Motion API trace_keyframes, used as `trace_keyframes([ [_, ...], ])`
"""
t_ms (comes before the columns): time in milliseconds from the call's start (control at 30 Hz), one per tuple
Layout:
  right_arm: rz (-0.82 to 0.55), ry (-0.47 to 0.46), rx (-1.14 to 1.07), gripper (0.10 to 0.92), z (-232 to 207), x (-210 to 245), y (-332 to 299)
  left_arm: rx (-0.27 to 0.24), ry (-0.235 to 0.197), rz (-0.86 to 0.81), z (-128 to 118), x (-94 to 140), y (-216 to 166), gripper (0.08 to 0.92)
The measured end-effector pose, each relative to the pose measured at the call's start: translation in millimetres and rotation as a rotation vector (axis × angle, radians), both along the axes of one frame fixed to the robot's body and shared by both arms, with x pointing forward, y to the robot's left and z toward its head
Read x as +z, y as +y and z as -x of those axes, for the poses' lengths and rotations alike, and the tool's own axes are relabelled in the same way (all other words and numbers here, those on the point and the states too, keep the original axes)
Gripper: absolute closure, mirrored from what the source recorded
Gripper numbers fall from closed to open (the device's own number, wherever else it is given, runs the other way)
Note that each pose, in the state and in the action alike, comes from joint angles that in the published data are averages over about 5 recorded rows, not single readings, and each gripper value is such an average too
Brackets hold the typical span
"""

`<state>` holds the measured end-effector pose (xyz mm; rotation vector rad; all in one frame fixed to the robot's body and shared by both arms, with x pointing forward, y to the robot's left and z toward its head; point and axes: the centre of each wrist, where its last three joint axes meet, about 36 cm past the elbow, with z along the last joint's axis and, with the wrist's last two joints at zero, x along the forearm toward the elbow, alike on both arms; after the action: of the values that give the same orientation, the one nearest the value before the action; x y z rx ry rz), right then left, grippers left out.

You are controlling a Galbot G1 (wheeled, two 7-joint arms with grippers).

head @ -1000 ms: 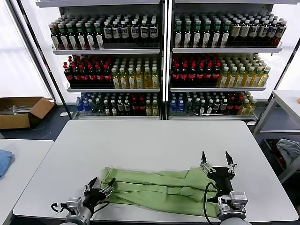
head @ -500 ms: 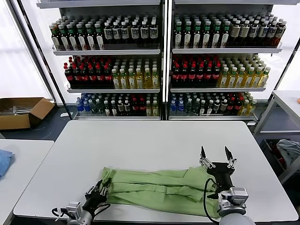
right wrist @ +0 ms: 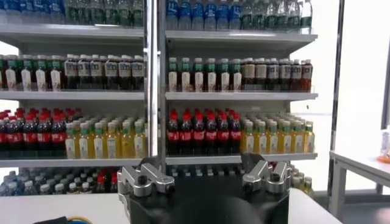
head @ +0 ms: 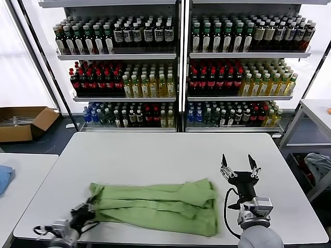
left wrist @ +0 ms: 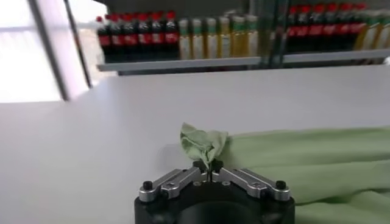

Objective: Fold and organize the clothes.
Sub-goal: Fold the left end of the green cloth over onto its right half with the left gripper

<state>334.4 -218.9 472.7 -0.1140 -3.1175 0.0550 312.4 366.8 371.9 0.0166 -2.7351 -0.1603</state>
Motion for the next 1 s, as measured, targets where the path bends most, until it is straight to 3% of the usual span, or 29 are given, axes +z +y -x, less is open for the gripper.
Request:
trace_keyframes([
  [267, -0.008, 0.002, -0.008, 0.200, -3, -1, 2, 0.108, -0.097, -0.291, -21, 61, 126, 0.910],
  [433, -0.011, 0.000, -0.016, 0.200, -1, -1, 3, 0.116, -0.130, -0.394, -28, 90, 153, 0.910],
  [633, -0.006, -0.002, -0.028, 0.200, 6, -2, 3, 0.058, -0.120, -0.378, -31, 81, 123, 0.910],
  [1000, -0.003, 0.021, -0.051, 0.200, 20, -13, 2, -0.090, -0.099, -0.175, -36, 46, 0, 0.910],
])
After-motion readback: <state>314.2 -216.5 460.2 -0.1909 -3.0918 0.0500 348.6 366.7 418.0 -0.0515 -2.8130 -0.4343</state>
